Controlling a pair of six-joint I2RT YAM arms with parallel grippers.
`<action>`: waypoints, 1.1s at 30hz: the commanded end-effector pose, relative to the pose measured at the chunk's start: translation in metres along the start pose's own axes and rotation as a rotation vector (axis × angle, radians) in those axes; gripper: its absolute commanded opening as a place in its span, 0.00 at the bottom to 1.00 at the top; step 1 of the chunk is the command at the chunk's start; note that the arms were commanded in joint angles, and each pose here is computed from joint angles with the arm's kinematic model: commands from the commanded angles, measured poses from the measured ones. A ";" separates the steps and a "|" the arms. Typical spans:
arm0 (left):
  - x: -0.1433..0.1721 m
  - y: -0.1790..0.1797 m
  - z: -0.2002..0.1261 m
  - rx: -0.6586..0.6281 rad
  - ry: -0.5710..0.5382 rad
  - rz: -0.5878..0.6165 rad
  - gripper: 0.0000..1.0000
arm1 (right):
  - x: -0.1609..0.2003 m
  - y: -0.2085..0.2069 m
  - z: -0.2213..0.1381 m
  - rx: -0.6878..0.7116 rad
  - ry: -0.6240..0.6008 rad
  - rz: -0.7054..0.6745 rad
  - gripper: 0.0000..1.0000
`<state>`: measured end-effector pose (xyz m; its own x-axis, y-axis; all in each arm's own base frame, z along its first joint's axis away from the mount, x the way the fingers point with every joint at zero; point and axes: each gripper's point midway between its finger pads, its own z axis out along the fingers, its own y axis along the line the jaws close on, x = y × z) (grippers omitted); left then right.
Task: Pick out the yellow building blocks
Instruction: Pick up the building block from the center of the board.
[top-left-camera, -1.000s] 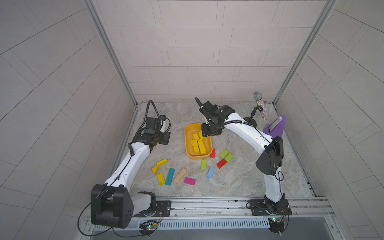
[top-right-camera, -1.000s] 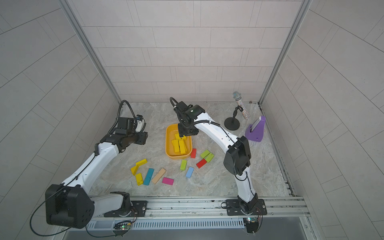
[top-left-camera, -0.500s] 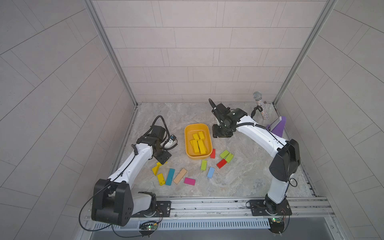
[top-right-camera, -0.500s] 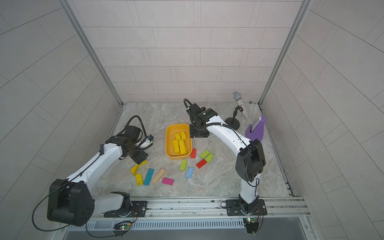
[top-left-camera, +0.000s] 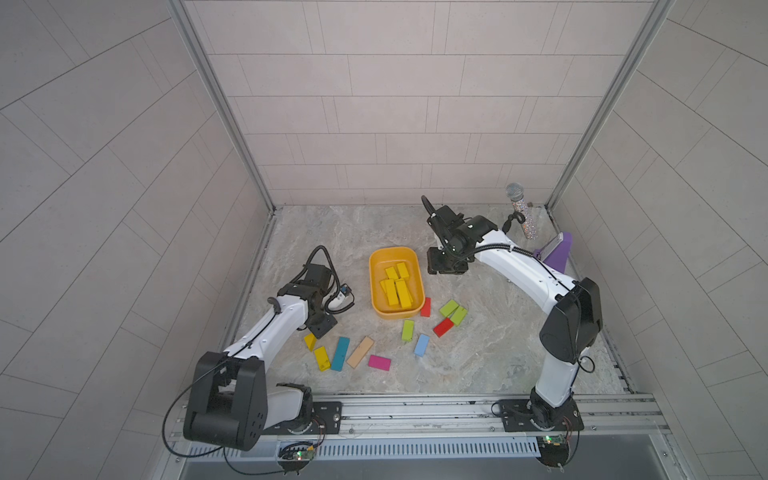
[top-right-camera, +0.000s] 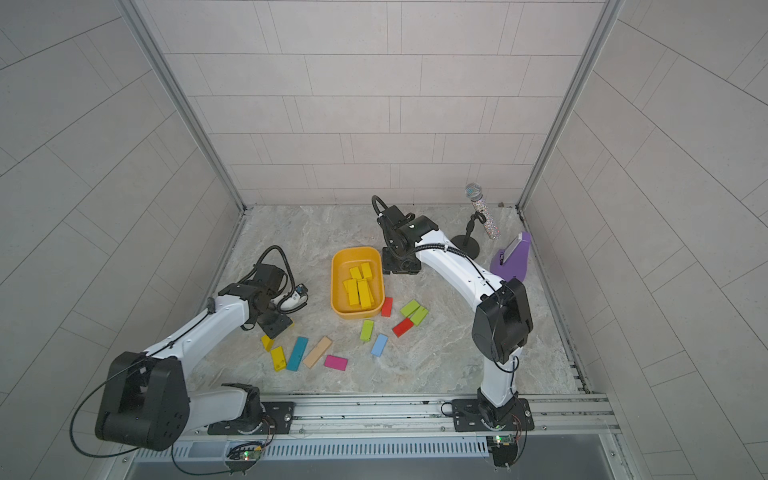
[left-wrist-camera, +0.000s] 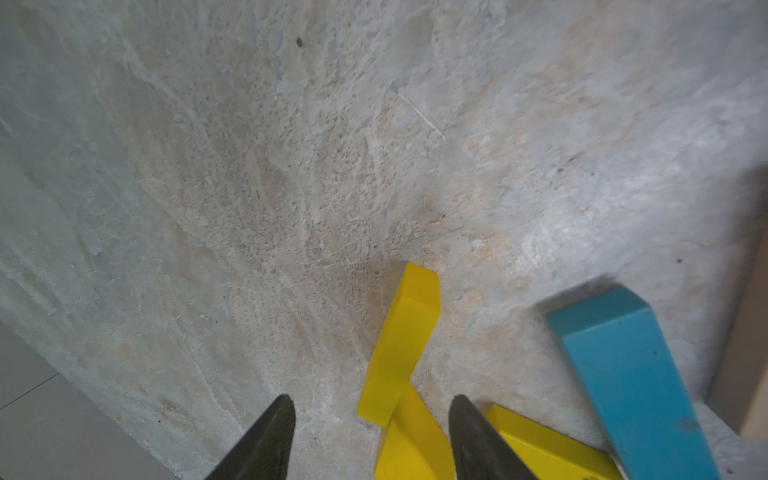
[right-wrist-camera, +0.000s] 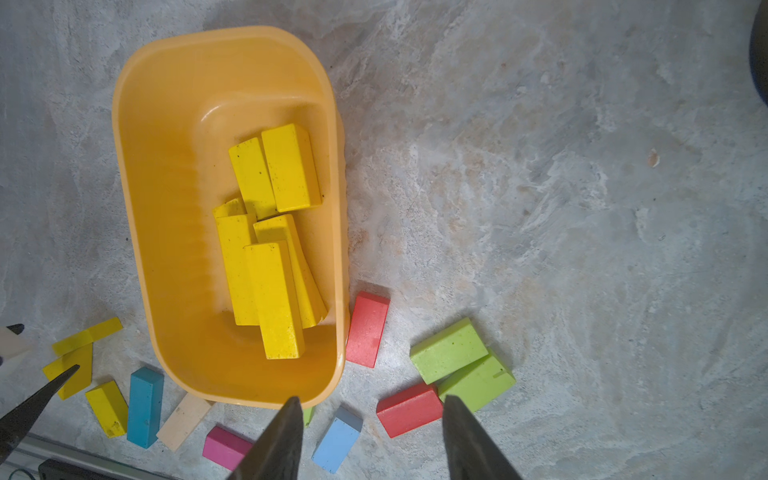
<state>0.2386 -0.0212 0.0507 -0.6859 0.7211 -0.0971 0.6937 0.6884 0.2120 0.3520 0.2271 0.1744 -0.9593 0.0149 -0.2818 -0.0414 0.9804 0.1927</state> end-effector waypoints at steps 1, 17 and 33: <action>-0.010 -0.006 0.003 0.026 -0.025 0.040 0.64 | 0.002 -0.006 -0.015 0.001 -0.022 0.019 0.56; -0.014 -0.009 0.034 0.026 -0.002 0.021 0.46 | 0.003 -0.011 -0.016 -0.002 -0.024 0.038 0.55; -0.020 -0.003 0.034 0.040 0.036 0.015 0.15 | 0.006 -0.012 -0.009 -0.009 0.003 0.055 0.55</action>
<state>0.2546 -0.0347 0.0148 -0.6922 0.7181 -0.0724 0.7003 0.6925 0.1733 0.3477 0.2187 0.1745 -0.9622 0.0478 -0.2682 -0.0108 0.9770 0.2127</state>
